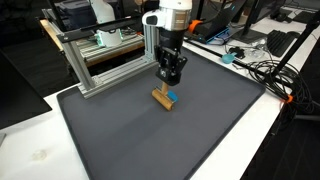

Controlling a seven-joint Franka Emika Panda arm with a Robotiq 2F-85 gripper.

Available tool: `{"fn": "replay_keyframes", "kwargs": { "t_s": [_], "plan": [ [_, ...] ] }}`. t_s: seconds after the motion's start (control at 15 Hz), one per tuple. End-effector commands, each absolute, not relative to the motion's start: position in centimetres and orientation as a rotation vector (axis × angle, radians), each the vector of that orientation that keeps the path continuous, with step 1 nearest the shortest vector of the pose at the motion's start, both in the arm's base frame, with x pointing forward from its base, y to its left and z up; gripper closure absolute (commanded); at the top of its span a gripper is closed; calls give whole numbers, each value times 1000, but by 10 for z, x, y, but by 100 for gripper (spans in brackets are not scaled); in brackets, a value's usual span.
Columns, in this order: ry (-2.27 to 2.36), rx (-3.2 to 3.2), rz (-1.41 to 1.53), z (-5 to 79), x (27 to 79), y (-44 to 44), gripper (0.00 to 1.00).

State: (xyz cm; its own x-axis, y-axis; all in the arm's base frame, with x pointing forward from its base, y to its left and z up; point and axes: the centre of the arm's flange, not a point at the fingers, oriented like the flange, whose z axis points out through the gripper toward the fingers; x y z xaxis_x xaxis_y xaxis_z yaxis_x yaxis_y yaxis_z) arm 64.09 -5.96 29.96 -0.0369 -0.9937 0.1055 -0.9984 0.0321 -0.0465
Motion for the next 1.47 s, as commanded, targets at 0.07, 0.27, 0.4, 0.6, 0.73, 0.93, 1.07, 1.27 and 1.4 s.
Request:
{"fn": "replay_keyframes", "kwargs": {
  "t_s": [0.07,0.27,0.4,0.6,0.73,0.93,1.07,1.27,1.4],
  "plan": [
    [-2241,2087,227,270,643,-67,78],
    [-2250,2049,268,274,643,-70,78],
    [-2236,2069,268,291,636,-76,78],
    [-2185,2181,282,329,610,-90,78],
    [-2119,2295,297,353,591,-98,78],
    [-1941,2499,293,395,561,-100,78],
    [-1787,2605,291,413,542,-92,78],
    [-1543,2732,244,421,511,-66,78],
    [-1379,2804,199,423,494,-49,78]
  ]
}}
